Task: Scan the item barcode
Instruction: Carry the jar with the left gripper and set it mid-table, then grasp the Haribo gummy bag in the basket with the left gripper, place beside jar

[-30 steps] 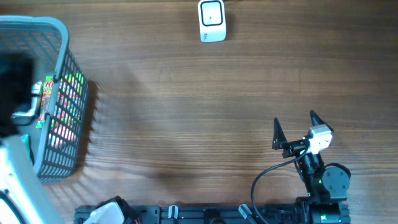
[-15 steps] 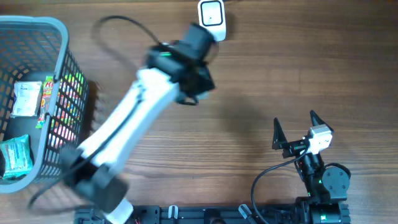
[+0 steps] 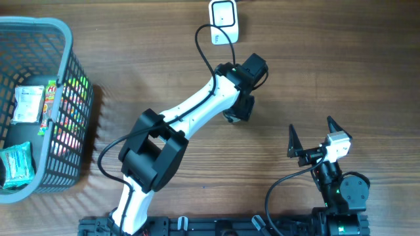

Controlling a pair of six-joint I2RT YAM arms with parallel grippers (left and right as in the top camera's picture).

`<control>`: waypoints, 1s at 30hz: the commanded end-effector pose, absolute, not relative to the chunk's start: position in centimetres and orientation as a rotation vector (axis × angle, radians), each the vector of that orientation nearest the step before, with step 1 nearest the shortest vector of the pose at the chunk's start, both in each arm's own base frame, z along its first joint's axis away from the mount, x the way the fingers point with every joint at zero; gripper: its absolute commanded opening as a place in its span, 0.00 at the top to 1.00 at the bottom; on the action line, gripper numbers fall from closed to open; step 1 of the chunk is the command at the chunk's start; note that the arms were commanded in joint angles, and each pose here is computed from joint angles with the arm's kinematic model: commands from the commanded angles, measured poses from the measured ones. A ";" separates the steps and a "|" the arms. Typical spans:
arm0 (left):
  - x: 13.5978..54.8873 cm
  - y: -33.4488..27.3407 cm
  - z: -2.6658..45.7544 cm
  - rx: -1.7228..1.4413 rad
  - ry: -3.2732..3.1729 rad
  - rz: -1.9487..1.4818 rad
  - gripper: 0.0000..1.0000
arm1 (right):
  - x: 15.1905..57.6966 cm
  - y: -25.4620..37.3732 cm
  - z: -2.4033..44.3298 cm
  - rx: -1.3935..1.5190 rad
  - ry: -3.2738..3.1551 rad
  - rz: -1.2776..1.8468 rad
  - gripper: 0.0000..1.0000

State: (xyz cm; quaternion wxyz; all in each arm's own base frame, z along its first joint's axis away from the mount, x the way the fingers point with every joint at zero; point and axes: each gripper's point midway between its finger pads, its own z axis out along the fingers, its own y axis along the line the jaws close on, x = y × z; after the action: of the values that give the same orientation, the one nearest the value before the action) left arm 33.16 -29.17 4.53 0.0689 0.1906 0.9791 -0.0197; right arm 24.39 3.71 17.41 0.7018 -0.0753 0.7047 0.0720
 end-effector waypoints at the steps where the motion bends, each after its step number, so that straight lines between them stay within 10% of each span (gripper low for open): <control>1: 33.6 -27.4 4.7 0.788 2.920 0.007 0.00 | 24.4 3.7 17.5 -0.161 1.564 0.161 0.00; 12: 34.3 -24.1 22.1 0.564 2.727 -0.015 0.00 | 24.4 3.7 17.5 -0.161 1.564 0.162 0.01; 19: 35.2 -5.0 39.9 -0.690 2.209 -0.100 0.00 | 24.4 3.7 17.5 -0.161 1.564 0.162 0.00; 30: 26.8 19.1 32.1 -1.827 1.964 0.037 0.00 | 24.4 3.7 17.5 -0.161 1.564 0.162 0.00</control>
State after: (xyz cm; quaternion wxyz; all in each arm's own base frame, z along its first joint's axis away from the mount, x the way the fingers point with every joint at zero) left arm 25.76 17.44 36.74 0.2998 -0.6246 0.7203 0.0359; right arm 24.39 3.71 17.43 0.7019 -0.0753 0.7046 0.0720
